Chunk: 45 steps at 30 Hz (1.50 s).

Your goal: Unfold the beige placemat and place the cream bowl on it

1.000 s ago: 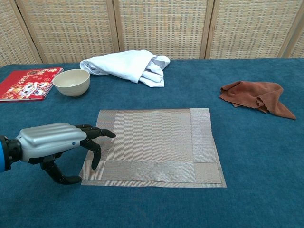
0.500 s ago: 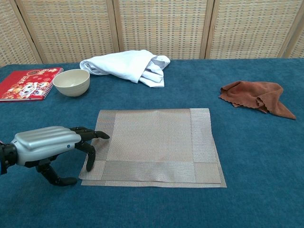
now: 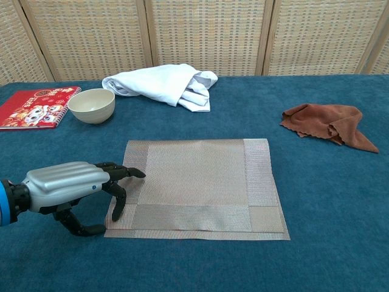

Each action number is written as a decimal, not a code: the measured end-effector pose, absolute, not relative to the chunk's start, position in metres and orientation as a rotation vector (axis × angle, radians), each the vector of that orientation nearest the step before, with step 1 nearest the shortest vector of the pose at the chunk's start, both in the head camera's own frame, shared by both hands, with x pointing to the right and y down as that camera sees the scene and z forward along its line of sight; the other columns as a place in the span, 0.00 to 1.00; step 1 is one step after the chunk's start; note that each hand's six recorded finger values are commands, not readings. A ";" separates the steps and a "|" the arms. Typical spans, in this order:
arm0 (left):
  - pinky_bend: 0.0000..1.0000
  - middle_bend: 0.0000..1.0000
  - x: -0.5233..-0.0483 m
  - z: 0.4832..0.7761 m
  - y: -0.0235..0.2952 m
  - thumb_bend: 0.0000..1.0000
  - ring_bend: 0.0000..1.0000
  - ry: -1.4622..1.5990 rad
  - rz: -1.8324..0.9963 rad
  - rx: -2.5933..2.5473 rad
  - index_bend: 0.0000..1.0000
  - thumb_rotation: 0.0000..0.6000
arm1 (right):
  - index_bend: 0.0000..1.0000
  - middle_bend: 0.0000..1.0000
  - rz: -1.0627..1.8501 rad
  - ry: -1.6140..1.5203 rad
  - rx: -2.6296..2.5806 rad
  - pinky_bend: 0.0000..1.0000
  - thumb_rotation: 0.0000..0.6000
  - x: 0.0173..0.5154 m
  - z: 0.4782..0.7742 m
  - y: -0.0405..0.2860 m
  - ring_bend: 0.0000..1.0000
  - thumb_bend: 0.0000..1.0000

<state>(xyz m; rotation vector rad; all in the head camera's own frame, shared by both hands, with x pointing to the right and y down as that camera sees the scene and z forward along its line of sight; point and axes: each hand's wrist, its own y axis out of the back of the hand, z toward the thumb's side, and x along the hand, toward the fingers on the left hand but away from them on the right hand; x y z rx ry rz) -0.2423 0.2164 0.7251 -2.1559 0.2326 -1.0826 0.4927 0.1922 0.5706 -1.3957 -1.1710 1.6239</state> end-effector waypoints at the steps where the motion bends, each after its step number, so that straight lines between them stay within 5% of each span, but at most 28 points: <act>1: 0.00 0.00 -0.242 0.725 0.216 0.38 0.00 0.235 -1.083 -2.156 0.47 1.00 | 0.00 0.00 1.624 -1.171 -1.396 0.00 1.00 0.493 0.571 0.192 0.00 0.00; 19: 0.00 0.00 -0.240 0.724 0.216 0.54 0.00 0.231 -1.088 -2.160 0.61 1.00 | 0.00 0.00 1.618 -1.173 -1.402 0.00 1.00 0.492 0.569 0.192 0.00 0.00; 45: 0.00 0.00 -0.237 0.698 0.201 0.57 0.00 0.340 -1.042 -2.188 0.89 1.00 | 0.00 0.00 1.606 -1.180 -1.411 0.00 1.00 0.491 0.568 0.192 0.00 0.00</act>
